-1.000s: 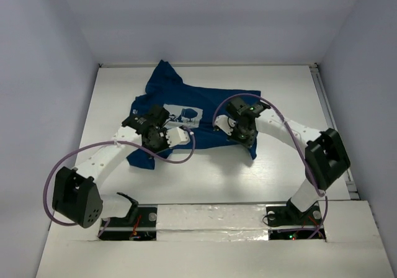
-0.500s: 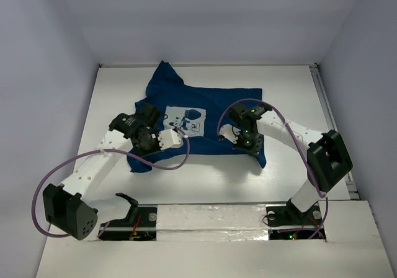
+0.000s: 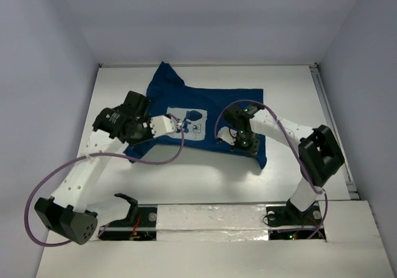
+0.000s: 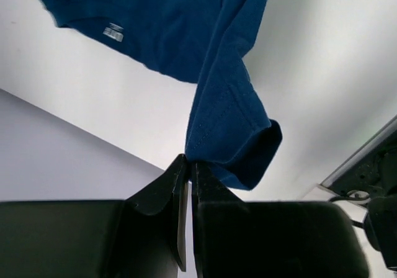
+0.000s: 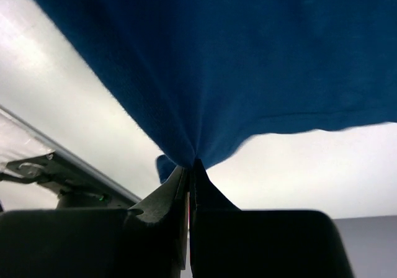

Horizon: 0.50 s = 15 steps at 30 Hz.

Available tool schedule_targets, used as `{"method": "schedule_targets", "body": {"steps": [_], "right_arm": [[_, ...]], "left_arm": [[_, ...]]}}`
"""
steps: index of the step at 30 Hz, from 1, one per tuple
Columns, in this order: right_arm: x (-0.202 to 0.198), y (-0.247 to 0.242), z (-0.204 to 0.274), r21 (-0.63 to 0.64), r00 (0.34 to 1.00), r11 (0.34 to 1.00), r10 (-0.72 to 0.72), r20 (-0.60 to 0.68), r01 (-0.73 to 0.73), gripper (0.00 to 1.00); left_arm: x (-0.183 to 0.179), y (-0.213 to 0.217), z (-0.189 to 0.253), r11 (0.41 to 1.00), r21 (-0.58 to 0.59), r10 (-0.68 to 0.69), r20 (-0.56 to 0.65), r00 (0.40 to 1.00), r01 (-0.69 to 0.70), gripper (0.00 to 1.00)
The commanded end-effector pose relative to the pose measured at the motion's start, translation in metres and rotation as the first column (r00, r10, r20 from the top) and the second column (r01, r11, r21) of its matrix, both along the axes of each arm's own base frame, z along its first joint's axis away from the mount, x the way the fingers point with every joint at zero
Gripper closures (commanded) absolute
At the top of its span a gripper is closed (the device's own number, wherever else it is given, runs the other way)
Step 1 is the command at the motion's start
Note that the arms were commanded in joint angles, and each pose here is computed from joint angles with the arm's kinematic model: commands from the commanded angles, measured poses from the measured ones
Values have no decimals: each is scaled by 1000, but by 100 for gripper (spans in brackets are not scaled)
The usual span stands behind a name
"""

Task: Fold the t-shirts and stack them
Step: Fold the flattened tshirt in 1/3 of the way

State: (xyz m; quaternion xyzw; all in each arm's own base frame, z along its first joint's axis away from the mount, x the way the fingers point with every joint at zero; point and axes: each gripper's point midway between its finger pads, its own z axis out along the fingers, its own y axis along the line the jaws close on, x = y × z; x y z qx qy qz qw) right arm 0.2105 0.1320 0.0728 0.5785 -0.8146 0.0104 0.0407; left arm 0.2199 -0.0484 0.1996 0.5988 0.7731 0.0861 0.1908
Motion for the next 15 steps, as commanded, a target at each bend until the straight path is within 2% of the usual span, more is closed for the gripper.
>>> {"method": "schedule_targets", "body": {"steps": [1, 2, 5, 15], "right_arm": [[27, 6, 20, -16, 994, 1000, 21, 103, -20, 100], [33, 6, 22, -21, 992, 1000, 13, 129, -10, 100], [42, 3, 22, -58, 986, 998, 9, 164, 1, 100], [54, -3, 14, -131, 983, 991, 32, 180, -8, 100]], "left_arm": [[19, -5, 29, 999, -42, -1, 58, 998, 4, 100], [25, -13, 32, 997, -76, -11, 72, 997, 17, 100], [48, -17, 35, 997, -81, 11, 113, 994, -2, 100], [98, -23, 14, 999, -32, 41, 119, 992, -38, 100]]}}
